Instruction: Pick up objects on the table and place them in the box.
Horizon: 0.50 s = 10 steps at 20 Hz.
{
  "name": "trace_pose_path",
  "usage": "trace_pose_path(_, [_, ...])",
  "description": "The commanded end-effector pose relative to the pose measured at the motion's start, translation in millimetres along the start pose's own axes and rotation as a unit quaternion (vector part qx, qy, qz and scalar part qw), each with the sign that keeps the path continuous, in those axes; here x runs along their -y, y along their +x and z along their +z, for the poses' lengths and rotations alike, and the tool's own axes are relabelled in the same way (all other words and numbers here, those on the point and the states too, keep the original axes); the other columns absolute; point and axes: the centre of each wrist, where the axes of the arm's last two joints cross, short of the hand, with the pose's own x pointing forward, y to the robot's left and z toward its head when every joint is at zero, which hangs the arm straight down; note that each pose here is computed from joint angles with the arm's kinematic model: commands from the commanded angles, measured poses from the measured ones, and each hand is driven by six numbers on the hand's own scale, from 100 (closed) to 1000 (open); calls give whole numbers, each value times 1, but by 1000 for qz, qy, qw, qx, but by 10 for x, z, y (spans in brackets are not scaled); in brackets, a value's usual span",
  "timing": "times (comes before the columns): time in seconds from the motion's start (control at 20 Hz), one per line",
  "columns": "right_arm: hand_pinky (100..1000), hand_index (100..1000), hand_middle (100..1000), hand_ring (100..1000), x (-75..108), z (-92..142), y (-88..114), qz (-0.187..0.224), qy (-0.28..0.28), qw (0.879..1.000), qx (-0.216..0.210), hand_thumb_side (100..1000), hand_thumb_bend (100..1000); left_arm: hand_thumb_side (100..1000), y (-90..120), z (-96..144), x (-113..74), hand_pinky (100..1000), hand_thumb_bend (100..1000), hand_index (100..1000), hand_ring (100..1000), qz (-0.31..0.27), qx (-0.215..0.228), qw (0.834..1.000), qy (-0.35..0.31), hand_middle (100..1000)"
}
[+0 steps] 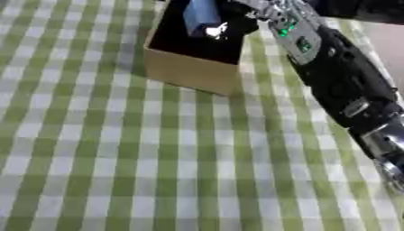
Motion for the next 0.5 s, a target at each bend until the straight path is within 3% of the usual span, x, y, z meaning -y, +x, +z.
trace_pose_path(0.05, [844, 873, 762, 919, 156, 44, -23, 20, -6, 1000, -5, 574, 274, 684, 56, -46, -7, 627, 184, 676, 603, 2, 13, 1000, -4, 602])
trace_pose_path(0.5, [880, 908, 800, 941, 186, 48, -16, 50, 11, 999, -14, 635, 424, 686, 54, -42, -14, 629, 182, 677, 603, 0, 11, 1000, -6, 603])
